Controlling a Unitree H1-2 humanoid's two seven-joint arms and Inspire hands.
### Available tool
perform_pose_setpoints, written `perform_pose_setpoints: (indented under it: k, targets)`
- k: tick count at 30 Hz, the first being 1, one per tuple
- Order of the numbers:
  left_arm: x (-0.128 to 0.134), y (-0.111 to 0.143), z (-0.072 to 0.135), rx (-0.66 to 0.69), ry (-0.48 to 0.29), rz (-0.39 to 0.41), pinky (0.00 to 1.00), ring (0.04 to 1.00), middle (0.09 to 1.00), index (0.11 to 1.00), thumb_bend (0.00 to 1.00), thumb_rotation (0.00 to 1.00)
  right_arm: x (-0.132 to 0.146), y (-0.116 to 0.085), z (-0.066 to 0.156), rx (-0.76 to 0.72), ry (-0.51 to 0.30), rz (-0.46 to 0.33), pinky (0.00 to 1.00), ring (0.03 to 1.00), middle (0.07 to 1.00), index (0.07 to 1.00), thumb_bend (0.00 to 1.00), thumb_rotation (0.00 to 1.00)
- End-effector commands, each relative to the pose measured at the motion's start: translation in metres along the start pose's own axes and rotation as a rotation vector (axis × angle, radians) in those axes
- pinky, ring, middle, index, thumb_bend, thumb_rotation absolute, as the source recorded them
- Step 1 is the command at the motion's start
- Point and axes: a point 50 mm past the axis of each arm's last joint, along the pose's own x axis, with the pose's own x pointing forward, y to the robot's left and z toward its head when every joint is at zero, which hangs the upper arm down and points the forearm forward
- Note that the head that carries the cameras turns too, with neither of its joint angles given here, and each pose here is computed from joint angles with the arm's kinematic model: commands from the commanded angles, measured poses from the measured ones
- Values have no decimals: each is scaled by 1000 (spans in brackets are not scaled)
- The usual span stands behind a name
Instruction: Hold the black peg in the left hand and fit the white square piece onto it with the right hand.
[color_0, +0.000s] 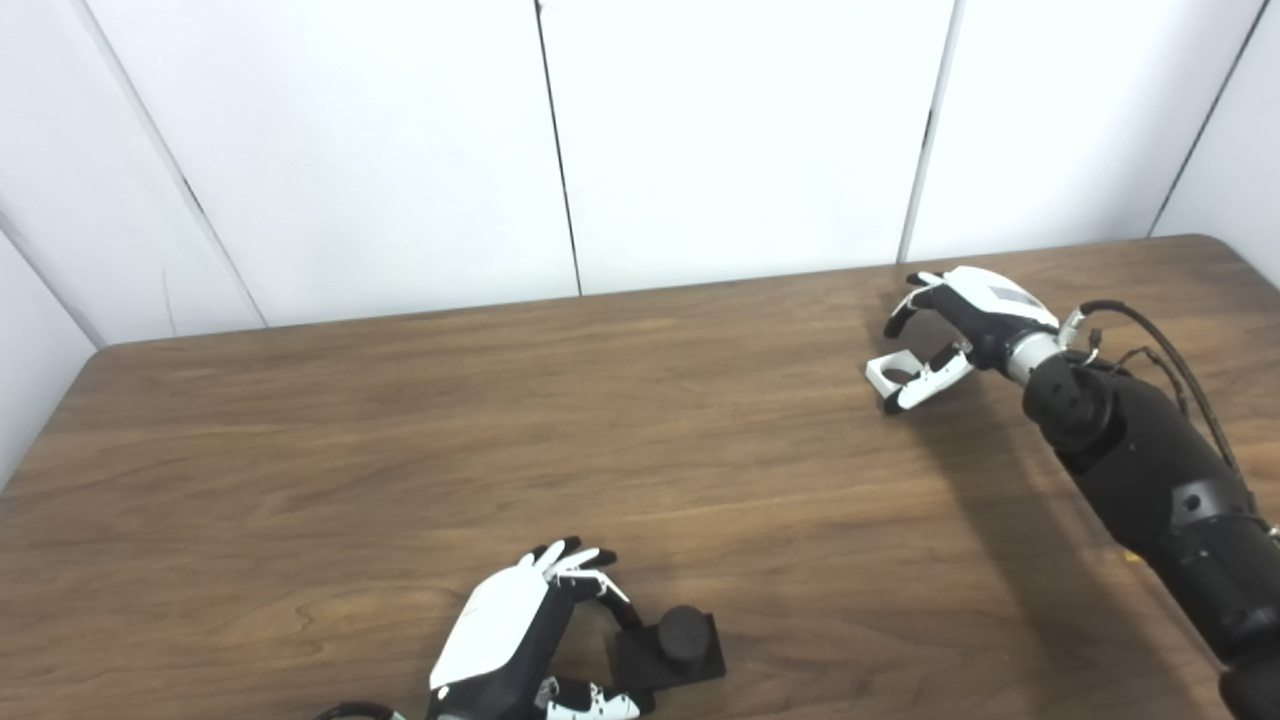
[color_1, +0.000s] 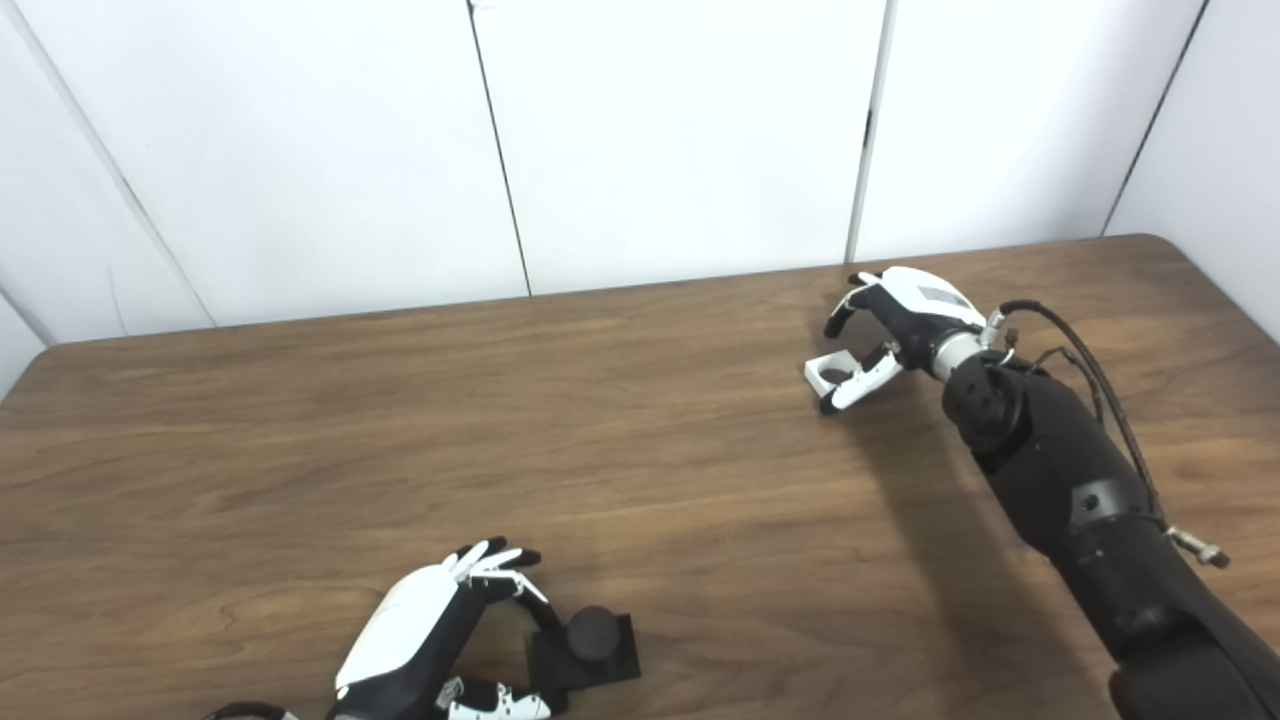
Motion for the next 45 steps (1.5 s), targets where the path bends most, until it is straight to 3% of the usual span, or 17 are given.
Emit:
perform_pose_setpoints:
  k: [1, 2, 4, 5, 8, 32, 45]
  targets:
    - [0, 4, 3, 20, -15, 13, 1000, 975, 885, 494, 498, 59, 2, -32, 4, -25, -39, -69, 997, 1000, 945, 609, 873, 211]
    - [0, 4, 3, 20, -15, 13, 1000, 976, 887, 494, 498, 59, 2, -32, 3, -25, -39, -69, 986, 1000, 938, 595, 867, 210]
    - [0, 5, 3, 19, -15, 12, 1000, 980, 889, 494, 498, 59, 1, -31, 3, -25, -41, -71, 971, 1000, 930, 525, 637, 170]
    - [1, 5, 3, 17, -15, 13, 1000, 981, 889, 494, 498, 59, 2, -31, 3, -24, -42, -72, 965, 1000, 927, 509, 582, 160]
    - [1, 5, 3, 13, -15, 16, 1000, 979, 887, 494, 498, 58, 2, -30, 1, -20, -49, -72, 949, 995, 923, 493, 531, 151]
    - [1, 5, 3, 28, -15, 14, 1000, 977, 889, 495, 498, 59, -5, -24, -2, 14, -64, -72, 945, 1000, 930, 491, 525, 149]
    - [-1, 3, 3, 26, -13, 12, 1000, 978, 887, 494, 499, 59, -40, -48, 18, 6, -170, -165, 961, 1000, 930, 492, 525, 150]
